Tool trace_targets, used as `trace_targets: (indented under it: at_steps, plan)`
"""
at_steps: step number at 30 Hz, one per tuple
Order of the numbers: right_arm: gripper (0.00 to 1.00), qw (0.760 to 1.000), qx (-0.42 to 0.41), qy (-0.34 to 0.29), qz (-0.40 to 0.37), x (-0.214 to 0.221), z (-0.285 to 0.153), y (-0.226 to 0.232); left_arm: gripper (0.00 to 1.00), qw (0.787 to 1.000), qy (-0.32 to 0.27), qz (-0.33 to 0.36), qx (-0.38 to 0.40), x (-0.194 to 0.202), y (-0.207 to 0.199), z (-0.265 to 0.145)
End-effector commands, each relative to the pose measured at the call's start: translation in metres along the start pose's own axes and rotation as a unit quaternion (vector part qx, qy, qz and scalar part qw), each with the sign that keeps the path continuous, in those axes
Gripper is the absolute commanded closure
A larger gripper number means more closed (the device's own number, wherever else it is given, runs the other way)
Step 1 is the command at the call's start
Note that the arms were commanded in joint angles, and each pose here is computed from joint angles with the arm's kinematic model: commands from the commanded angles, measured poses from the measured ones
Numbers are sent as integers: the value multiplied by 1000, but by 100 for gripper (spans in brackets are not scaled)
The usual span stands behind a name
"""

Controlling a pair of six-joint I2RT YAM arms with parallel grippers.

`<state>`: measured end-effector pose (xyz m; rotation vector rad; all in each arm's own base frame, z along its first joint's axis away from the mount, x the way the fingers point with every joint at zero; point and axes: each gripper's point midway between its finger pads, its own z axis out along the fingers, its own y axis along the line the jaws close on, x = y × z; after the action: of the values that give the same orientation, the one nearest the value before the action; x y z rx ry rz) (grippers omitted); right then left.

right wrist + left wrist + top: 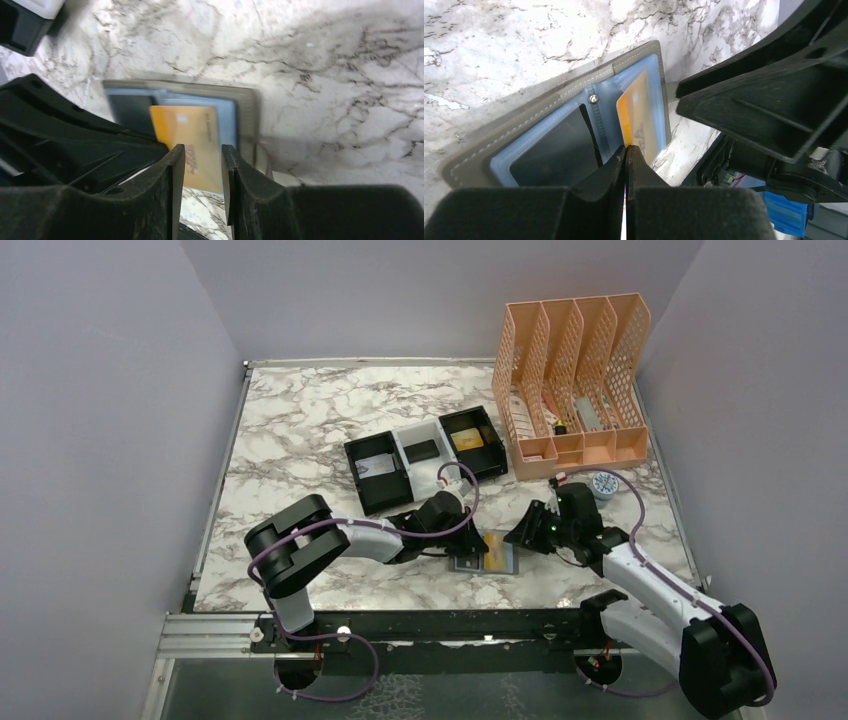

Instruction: Take the credit cards out of the card holder

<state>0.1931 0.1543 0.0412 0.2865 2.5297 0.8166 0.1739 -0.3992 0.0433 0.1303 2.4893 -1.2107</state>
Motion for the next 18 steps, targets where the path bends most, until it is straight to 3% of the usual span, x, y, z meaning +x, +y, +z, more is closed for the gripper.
trace_targets:
  at_steps: [1, 7, 14, 18]
  plan:
    - [66, 999, -20, -17, -33, -13, -10, 17, 96, 1000, -2, 0, 18, -1, -7, -7]
    - [67, 993, -103, 31, -42, 9, -4, 35, 97, 1000, 2, 0, 20, -1, -8, -4]
    - [68, 998, -27, 58, -19, 22, 13, 0, 92, 1000, 11, -6, 26, 1, -12, -1]
    - [69, 998, -18, 66, -8, 30, 17, -9, 85, 999, 13, -11, 32, 1, -15, -1]
